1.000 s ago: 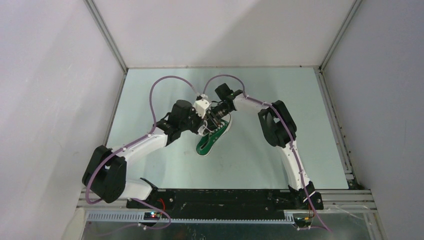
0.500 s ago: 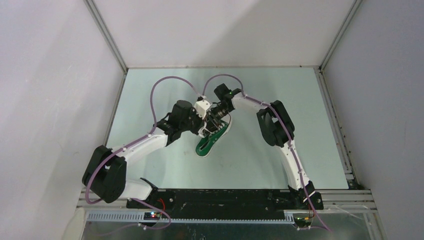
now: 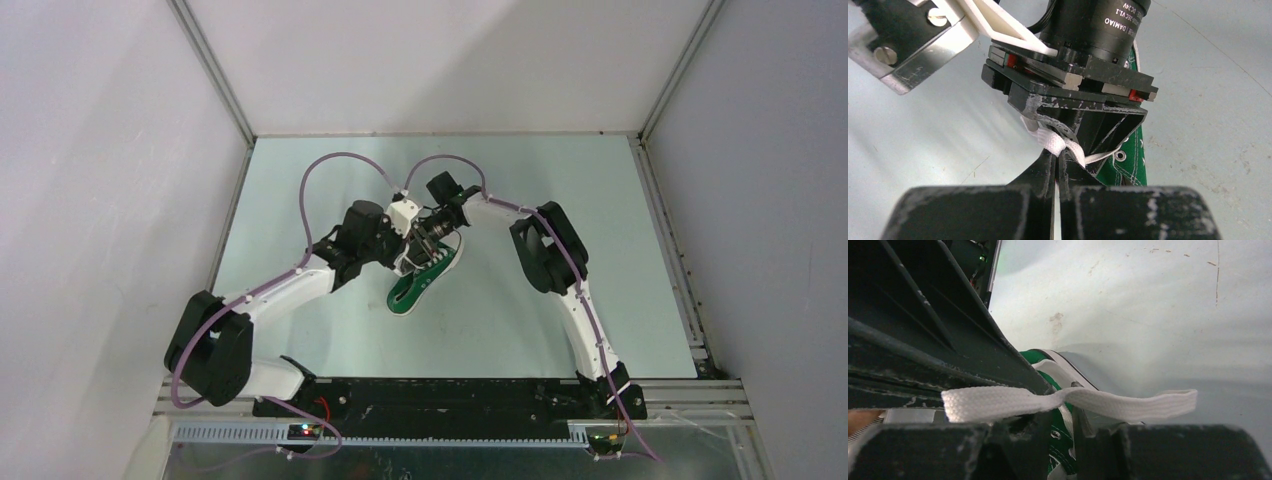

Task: Tie the shoes
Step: Cross the shoelace with the shoelace.

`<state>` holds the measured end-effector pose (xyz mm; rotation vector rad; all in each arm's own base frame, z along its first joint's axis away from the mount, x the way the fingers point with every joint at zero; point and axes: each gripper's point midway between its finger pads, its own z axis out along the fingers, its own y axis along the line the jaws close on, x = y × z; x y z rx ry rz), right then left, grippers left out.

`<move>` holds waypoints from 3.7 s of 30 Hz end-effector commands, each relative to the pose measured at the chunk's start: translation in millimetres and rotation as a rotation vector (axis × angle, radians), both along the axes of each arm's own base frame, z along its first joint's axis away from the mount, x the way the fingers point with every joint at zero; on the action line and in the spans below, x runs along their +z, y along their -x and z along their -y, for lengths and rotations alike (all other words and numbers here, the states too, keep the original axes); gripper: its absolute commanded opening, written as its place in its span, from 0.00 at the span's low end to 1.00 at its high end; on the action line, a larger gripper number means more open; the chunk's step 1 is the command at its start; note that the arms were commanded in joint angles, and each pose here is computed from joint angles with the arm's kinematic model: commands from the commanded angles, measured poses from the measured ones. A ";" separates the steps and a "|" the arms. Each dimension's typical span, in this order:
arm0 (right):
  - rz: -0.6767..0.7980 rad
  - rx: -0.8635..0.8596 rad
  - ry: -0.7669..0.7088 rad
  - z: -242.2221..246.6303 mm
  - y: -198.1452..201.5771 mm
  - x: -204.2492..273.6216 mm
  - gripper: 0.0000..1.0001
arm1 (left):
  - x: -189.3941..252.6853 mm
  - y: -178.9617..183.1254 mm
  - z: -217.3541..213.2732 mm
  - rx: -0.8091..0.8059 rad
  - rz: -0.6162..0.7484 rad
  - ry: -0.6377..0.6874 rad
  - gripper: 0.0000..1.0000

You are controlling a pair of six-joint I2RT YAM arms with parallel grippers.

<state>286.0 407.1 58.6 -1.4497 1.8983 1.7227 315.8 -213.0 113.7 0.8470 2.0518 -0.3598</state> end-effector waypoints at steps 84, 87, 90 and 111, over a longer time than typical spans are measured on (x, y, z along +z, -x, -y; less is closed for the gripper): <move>-0.131 -0.103 -0.135 -35.0 -4.2 46.4 0.44 | 5.9 -11.8 -34.8 0.110 0.096 -0.102 0.00; -0.127 -0.092 -0.130 -35.0 -1.1 42.6 0.44 | 6.1 -14.7 -42.3 0.126 0.116 -0.142 0.00; -0.093 -0.130 -0.071 -35.0 -5.5 31.0 0.42 | 10.5 -21.8 -51.4 0.122 0.177 -0.211 0.00; 0.178 -0.383 0.414 126.7 3.7 40.1 0.53 | 47.3 -8.5 -59.1 -0.066 -0.016 -0.087 0.61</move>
